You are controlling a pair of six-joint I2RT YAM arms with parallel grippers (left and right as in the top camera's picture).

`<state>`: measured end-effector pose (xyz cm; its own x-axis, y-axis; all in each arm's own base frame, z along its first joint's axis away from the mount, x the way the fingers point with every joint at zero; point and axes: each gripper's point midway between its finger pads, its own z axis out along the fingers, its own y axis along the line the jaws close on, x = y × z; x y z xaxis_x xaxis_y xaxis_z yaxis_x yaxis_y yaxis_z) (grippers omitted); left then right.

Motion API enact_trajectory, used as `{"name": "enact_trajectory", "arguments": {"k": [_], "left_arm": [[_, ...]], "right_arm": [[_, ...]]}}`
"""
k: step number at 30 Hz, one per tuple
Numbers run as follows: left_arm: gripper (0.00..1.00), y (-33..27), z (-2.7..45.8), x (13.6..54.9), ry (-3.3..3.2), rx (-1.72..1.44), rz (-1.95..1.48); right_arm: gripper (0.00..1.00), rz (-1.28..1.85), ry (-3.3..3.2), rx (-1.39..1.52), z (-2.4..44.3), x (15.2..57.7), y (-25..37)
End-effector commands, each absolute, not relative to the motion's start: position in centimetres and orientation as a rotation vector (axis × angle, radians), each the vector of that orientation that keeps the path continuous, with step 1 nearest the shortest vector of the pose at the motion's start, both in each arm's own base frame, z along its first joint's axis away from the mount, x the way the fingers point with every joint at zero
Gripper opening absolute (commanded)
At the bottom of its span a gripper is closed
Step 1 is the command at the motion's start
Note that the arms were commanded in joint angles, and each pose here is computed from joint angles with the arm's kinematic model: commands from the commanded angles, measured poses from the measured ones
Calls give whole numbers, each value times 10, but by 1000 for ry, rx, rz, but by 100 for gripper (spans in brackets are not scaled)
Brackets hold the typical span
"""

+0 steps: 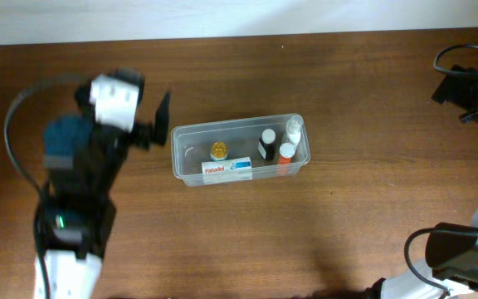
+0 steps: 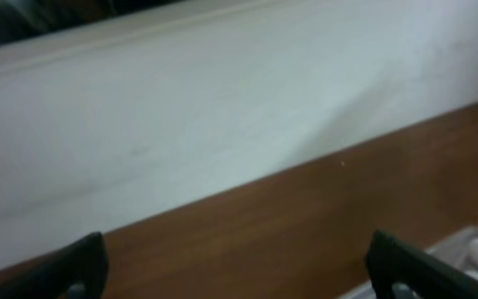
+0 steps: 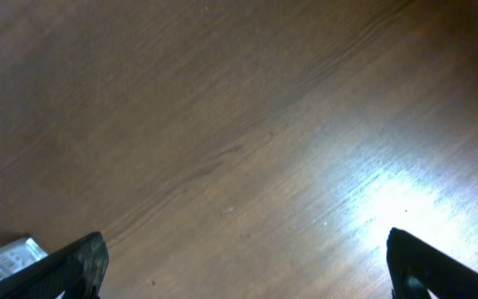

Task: Pack container

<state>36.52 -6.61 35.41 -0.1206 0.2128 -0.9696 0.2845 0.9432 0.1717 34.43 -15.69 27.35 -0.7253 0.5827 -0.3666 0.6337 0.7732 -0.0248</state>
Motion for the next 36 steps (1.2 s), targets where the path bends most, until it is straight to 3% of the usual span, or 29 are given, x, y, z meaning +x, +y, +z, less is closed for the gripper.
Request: {"name": "enact_trajectory", "arguments": {"k": [1,17,33,36], "left_arm": [[99,-61,332,327,1599,402,-69],[99,-41,241,255,1445,332,-8],[99,-29,152,246,1649,272,-12],[99,-30,160,244,1612,274,-12]], "right_arm": [[98,-225,2608,951,277,343,-160],[98,-225,2608,951,277,343,-160],[98,-225,2608,951,277,343,-160],[98,-225,2608,951,277,343,-160]]}}
